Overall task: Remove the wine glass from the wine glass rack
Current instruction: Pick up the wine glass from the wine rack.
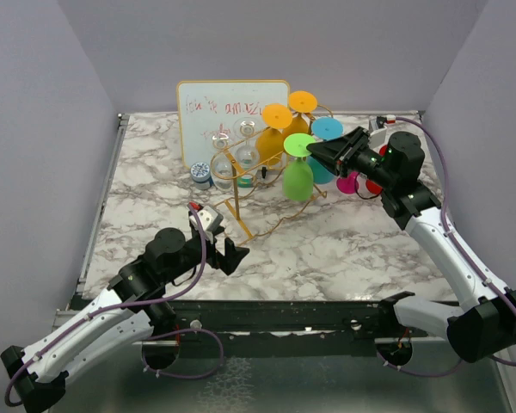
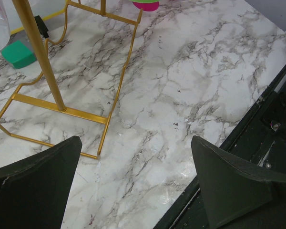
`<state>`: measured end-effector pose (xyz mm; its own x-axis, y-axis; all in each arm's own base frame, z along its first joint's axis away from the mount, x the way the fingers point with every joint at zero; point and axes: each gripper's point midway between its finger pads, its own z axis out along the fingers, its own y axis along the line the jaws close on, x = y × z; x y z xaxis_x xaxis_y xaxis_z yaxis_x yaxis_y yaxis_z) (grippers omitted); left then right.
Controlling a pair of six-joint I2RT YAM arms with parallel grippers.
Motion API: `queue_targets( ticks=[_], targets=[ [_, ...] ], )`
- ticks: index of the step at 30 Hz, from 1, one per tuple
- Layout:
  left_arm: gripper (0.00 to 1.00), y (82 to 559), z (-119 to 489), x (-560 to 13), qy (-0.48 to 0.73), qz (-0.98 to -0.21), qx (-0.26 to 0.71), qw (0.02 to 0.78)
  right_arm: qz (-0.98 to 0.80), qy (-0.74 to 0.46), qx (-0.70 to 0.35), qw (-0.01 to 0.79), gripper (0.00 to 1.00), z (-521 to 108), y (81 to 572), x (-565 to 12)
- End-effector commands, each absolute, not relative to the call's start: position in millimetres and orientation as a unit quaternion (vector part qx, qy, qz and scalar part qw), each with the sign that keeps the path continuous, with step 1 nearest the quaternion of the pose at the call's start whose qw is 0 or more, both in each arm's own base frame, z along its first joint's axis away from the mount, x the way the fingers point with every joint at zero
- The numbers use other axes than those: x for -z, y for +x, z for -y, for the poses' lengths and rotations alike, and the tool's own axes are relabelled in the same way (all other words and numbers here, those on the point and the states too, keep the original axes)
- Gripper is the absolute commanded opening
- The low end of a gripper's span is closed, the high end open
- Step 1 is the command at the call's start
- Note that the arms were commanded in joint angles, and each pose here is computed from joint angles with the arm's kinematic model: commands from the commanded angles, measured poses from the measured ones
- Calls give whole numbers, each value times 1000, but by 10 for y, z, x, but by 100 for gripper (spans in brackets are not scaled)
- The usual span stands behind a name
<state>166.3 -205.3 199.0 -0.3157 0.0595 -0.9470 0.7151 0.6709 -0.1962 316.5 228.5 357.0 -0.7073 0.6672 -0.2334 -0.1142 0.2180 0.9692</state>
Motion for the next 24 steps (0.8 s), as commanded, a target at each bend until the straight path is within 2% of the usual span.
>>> queue_targets(
  ticks=[1, 3, 9, 24],
  targets=[
    [99, 1656, 2084, -1986, 269, -742, 317, 526, -690, 175, -614, 341, 29, -2296, 3079, -3771],
    [99, 1653, 2089, -1976, 270, -743, 318, 524, -692, 176, -611, 341, 28, -2297, 3093, -3752],
    [99, 1647, 2104, -1964, 273, -743, 319, 521, -692, 173, -616, 334, 15, -2318, 3090, -3752],
    [99, 1642, 2104, -1981, 274, -741, 321, 522, -693, 193, -613, 327, 2, -2265, 3012, -3726]
  ],
)
